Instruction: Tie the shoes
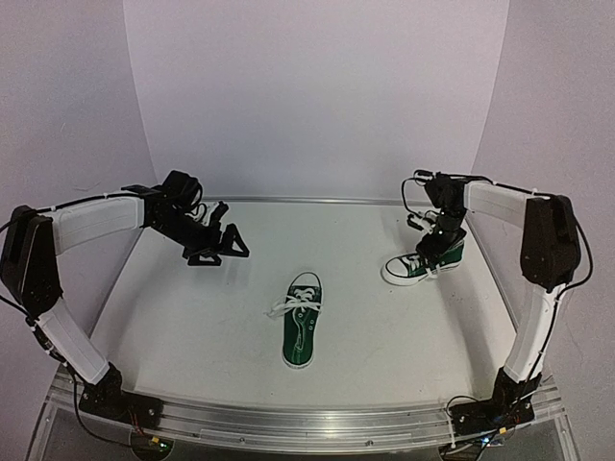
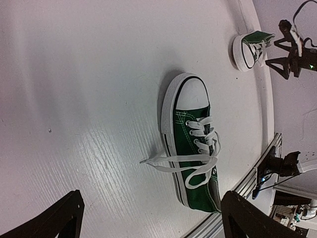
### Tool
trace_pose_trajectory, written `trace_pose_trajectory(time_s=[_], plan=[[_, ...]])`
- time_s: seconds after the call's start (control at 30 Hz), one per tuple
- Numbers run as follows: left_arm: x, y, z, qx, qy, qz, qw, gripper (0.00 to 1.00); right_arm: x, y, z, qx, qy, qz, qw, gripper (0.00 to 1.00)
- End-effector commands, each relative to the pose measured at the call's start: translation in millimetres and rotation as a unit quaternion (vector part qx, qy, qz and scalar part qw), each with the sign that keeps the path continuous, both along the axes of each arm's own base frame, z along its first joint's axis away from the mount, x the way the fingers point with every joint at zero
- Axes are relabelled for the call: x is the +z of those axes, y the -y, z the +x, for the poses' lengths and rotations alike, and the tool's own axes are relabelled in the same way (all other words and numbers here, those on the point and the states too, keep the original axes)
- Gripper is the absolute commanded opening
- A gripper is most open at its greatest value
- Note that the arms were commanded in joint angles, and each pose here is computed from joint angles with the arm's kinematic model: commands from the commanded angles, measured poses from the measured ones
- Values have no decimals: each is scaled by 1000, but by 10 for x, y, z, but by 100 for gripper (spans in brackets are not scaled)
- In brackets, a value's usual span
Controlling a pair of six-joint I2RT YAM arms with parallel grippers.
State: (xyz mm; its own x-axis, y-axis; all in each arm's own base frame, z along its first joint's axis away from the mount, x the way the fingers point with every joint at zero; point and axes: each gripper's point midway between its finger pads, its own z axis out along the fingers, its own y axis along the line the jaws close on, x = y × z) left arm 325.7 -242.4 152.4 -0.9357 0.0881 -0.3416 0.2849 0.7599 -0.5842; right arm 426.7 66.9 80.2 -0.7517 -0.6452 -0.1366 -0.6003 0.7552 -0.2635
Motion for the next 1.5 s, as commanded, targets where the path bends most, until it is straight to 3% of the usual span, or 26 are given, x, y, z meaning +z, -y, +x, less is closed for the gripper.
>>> trace_pose_trajectory(time_s=[0.0, 0.3, 0.43, 0.57, 0.6, 0.83, 1.03, 1.1, 1.17, 1.2, 1.3, 1.33, 1.43, 1.47], plan=[[208, 56, 73, -10, 28, -17, 999, 100, -106, -13, 81, 27, -11, -11, 1000, 90], [223, 10, 33, 0, 30, -13, 999, 100, -289, 62, 244, 10, -17, -9, 1000, 62], [238, -3, 35, 0, 34, -10, 999, 100, -239, 58, 323, -2, -4, -5, 1000, 39], [229, -12, 45, 1, 37, -5, 999, 100, -92, 2, 375, -17, 13, 16, 1000, 3], [231, -13, 50, 1, 37, -4, 999, 100, -38, -6, 372, -22, 18, 21, 999, 0], [157, -5, 87, 5, 33, -3, 999, 100, 610, -338, 175, -80, 53, 130, 987, 0], [96, 29, 125, 8, 27, -9, 1000, 100, 682, -728, -304, -158, -10, 204, 966, 0], [88, 36, 136, 8, 27, -9, 1000, 100, 660, -1028, -540, -141, -41, 228, 962, 0], [75, 38, 140, 8, 25, -8, 1000, 100, 686, -1179, -698, -119, -49, 231, 964, 26], [72, 40, 137, 8, 24, -9, 1000, 100, 735, -1200, -719, -113, -45, 236, 964, 32], [63, 46, 133, 8, 23, -12, 1000, 100, 939, -1248, -624, -97, -23, 250, 963, 25], [65, 49, 132, 7, 23, -13, 1000, 100, 1027, -1272, -581, -89, -16, 252, 963, 29], [89, 47, 139, 5, 27, -11, 1000, 100, 1086, -1131, -418, -78, 14, 201, 976, 66], [104, 47, 140, 4, 29, -12, 999, 100, 1073, -1020, -348, -75, 31, 170, 982, 71]])
